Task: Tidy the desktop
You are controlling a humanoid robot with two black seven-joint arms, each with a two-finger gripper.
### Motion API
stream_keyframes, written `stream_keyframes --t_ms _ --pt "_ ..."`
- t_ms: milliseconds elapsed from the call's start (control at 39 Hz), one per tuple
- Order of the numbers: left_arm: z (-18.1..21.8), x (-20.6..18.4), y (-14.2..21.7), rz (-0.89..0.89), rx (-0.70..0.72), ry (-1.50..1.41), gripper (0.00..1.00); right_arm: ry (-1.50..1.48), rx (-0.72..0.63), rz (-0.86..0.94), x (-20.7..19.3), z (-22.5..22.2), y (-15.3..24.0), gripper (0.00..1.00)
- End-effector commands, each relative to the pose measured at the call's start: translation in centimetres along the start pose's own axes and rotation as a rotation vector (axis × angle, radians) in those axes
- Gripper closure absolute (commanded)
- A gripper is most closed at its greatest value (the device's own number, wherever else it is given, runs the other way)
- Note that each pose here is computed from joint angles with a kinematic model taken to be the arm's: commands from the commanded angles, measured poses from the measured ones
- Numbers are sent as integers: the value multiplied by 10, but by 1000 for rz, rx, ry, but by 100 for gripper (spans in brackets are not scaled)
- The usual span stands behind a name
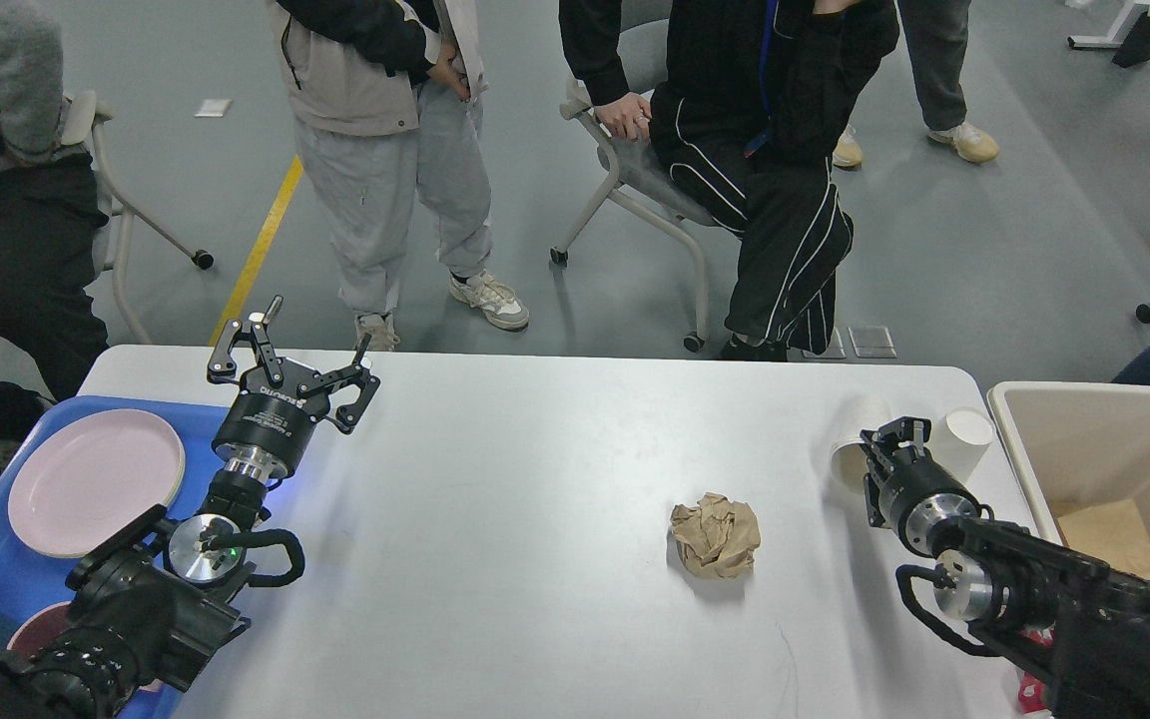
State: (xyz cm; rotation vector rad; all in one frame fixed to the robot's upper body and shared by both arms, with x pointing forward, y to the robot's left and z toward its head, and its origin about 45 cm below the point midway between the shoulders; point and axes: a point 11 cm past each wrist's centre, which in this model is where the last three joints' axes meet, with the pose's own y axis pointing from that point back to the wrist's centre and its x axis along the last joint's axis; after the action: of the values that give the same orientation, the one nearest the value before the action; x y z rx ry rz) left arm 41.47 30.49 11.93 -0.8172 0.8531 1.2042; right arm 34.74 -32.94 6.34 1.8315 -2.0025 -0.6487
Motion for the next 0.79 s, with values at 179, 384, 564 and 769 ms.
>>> stream_keyframes --t_ms 179,384,564,769 --pt "0 0 0 0 -1 0 1 12 45 -98 -17 -26 16 100" --pt "0 0 0 0 0 0 1 269 130 -178 -3 -103 39 100" --pt "0 0 0 0 -1 0 1 572 198 -306 -17 -162 66 100" --pt "0 0 0 -1 0 0 1 1163 122 -546 -46 -191 99 100"
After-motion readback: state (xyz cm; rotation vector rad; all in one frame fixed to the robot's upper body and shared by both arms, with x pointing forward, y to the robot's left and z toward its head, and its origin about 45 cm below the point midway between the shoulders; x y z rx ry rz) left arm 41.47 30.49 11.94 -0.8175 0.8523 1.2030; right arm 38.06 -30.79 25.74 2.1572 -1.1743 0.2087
